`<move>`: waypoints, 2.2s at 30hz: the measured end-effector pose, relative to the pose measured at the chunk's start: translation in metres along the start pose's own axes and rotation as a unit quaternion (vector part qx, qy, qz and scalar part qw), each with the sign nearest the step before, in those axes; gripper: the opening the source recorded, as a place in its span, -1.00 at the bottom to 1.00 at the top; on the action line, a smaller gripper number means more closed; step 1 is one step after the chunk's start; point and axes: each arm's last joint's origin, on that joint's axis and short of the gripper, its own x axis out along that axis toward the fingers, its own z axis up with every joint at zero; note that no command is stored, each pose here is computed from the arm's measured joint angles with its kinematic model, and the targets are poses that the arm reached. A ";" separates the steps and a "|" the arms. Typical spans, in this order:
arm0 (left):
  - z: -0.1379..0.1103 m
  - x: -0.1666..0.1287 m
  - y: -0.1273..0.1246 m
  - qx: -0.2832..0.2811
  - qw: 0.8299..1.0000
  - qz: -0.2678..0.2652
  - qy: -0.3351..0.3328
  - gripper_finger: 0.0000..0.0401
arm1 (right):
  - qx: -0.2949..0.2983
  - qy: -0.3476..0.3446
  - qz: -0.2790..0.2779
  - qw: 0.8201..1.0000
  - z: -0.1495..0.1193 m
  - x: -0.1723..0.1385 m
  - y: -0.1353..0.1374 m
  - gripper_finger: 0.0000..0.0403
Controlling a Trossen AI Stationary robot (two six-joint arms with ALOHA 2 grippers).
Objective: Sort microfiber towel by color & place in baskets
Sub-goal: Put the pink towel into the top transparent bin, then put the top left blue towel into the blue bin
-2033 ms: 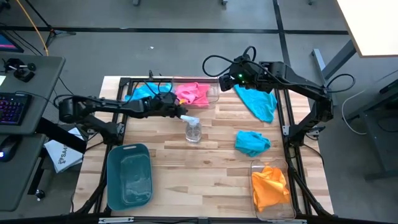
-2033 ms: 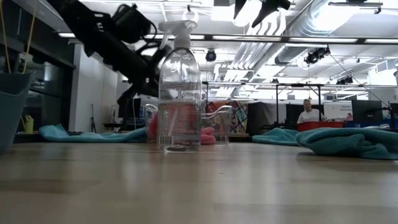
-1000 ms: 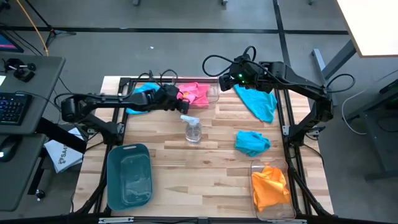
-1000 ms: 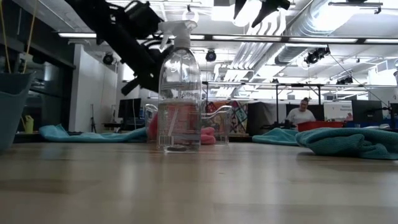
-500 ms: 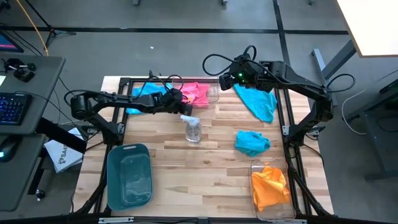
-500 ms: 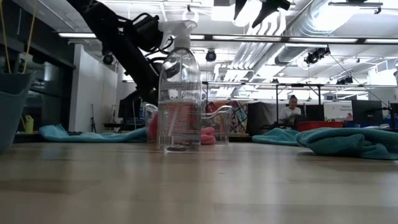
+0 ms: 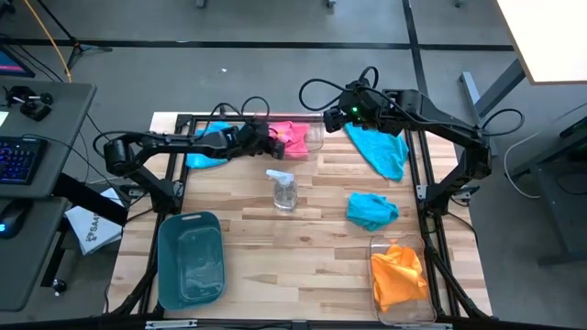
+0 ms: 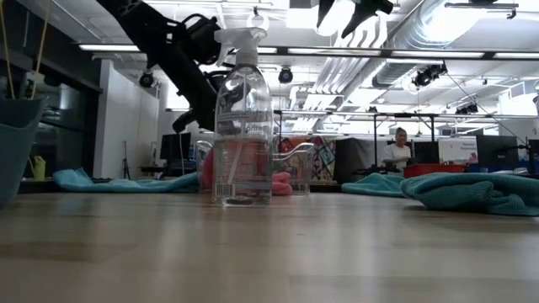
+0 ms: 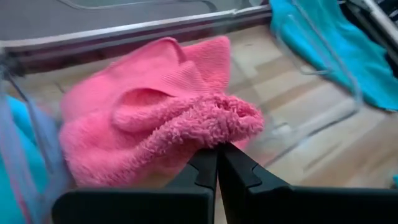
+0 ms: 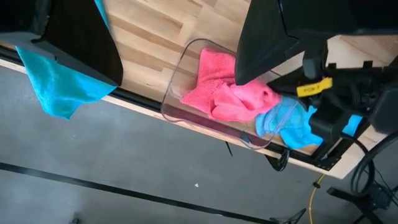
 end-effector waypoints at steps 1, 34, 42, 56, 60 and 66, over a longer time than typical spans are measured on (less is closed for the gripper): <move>0.001 0.001 0.002 0.002 1.000 0.004 0.002 -1.00 | 0.000 0.000 0.000 1.000 0.000 0.000 0.000 0.52; 0.057 0.019 0.002 0.058 0.998 -0.009 0.002 -1.00 | 0.001 -0.001 0.003 1.000 0.000 0.000 0.001 0.52; 0.068 0.017 0.019 0.053 0.998 0.011 0.019 -1.00 | 0.000 -0.001 0.003 1.000 0.000 0.000 0.001 0.52; 0.071 -0.070 0.061 0.079 0.987 0.133 -0.044 -1.00 | -0.001 -0.001 0.003 1.000 0.000 0.000 0.000 0.52; 0.045 -0.081 0.082 0.072 0.990 0.124 -0.002 -1.00 | -0.009 -0.001 0.003 1.000 0.000 0.000 0.000 0.52; 0.008 -0.095 0.097 0.072 0.985 0.103 0.121 -0.98 | -0.018 -0.001 0.003 1.000 0.000 0.000 0.001 0.52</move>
